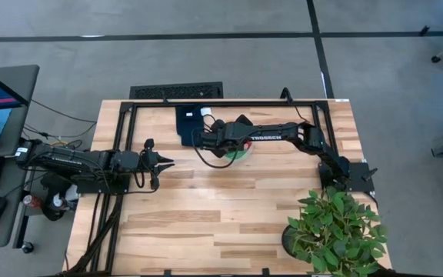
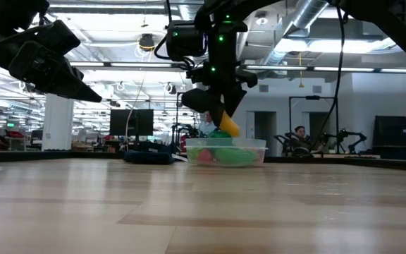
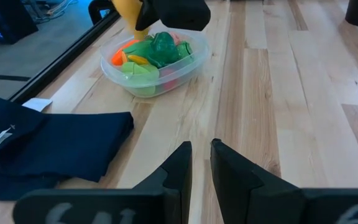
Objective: Pick and placing Produce into tupperware
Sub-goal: Put the yellow banana into the transparent container, then return to Home Position
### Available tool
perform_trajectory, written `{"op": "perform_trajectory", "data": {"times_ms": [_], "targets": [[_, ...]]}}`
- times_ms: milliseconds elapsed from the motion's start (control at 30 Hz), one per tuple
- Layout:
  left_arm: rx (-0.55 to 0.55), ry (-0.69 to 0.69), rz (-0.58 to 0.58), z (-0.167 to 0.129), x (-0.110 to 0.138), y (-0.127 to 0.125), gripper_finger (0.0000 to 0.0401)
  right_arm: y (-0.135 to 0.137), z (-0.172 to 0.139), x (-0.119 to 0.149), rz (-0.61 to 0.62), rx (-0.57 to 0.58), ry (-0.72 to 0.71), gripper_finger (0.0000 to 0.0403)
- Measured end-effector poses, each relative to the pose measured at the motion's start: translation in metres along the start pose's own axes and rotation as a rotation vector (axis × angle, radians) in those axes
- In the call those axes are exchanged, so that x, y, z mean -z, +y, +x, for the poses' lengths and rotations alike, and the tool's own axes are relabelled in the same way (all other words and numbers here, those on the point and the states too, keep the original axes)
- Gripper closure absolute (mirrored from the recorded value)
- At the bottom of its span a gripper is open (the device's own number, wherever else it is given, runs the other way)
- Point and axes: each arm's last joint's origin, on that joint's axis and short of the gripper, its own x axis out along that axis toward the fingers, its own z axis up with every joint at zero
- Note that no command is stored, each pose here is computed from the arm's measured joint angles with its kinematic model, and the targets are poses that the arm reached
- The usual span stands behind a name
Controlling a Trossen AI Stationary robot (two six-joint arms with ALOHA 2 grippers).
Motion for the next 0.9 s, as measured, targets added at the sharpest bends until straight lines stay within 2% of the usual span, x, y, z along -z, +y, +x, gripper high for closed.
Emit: {"op": "perform_trajectory", "data": {"times_ms": [400, 600, 900], "targets": [[0.000, 0.000, -0.004, 0.000, 0.000, 0.000, 0.0351, 0.000, 0.000, 0.000, -0.001, 0.000, 0.001, 0.0184], [0.000, 0.004, -0.003, 0.000, 0.000, 0.000, 0.0351, 0.002, -0.002, 0.001, -0.008, 0.000, -0.001, 0.0177], [0.000, 0.006, -0.007, 0.000, 0.001, 0.000, 0.0351, 0.016, -0.017, 0.015, -0.081, 0.009, -0.015, 0.0177]]}}
